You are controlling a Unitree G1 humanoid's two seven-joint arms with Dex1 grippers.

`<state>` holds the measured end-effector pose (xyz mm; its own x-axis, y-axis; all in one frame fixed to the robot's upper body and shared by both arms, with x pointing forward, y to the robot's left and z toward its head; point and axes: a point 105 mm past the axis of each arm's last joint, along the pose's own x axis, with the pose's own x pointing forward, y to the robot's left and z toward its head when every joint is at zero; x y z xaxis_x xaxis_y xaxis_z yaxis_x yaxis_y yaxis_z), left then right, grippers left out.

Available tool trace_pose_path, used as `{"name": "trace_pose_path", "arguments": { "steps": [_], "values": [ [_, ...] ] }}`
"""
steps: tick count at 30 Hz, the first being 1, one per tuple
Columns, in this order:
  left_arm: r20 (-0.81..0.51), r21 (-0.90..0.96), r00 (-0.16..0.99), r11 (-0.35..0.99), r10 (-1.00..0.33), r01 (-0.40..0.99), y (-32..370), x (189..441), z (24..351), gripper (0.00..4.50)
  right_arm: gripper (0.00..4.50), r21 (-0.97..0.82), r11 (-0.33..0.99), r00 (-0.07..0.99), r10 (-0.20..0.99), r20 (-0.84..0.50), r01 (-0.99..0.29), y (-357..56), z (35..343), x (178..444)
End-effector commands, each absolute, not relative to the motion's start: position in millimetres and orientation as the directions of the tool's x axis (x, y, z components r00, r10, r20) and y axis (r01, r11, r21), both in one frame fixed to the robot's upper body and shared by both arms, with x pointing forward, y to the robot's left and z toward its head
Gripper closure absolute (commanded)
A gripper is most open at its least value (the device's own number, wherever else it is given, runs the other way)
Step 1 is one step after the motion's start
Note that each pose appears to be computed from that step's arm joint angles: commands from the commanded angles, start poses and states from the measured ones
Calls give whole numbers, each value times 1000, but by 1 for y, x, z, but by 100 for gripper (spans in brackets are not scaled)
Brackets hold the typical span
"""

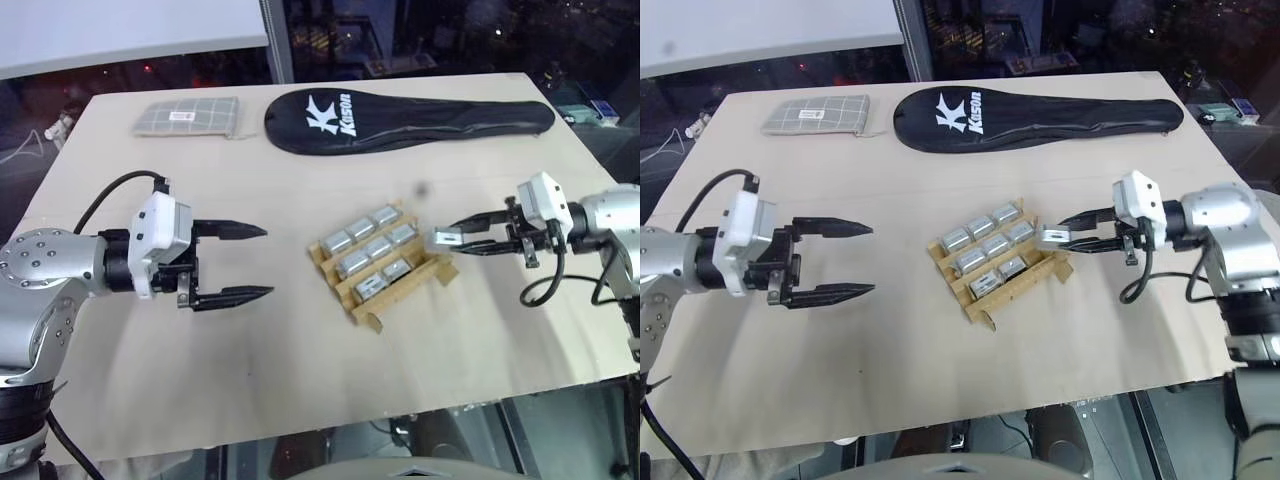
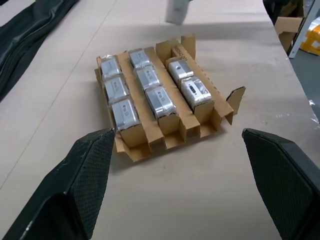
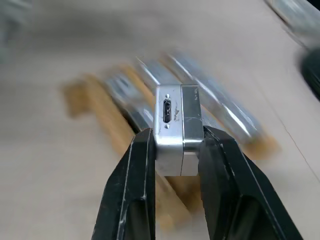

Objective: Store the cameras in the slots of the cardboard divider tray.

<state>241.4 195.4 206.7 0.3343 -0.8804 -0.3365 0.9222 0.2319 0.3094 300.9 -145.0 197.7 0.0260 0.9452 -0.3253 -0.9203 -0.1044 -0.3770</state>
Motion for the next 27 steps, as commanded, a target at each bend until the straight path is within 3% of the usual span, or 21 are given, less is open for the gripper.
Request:
{"name": "trace_pose_path", "arguments": {
  "steps": [1, 10, 20, 27],
  "values": [
    [-322, 351, 351, 234, -879, 907, 195, 236, 215, 29, 385, -405, -240, -70, 918, -391, -882, -139, 194, 298],
    [-322, 347, 378, 263, -868, 900, 198, 228, 214, 29, 385, -446, -434, -125, 811, -571, -783, -134, 174, 312],
    [-323, 342, 401, 290, -857, 894, 199, 222, 214, 29, 385, -476, -464, -94, 783, -615, -747, -135, 185, 328],
    [-323, 343, 401, 289, -857, 894, 199, 222, 215, 29, 385, -446, -508, -107, 739, -665, -737, -137, 171, 329]
  ]
}}
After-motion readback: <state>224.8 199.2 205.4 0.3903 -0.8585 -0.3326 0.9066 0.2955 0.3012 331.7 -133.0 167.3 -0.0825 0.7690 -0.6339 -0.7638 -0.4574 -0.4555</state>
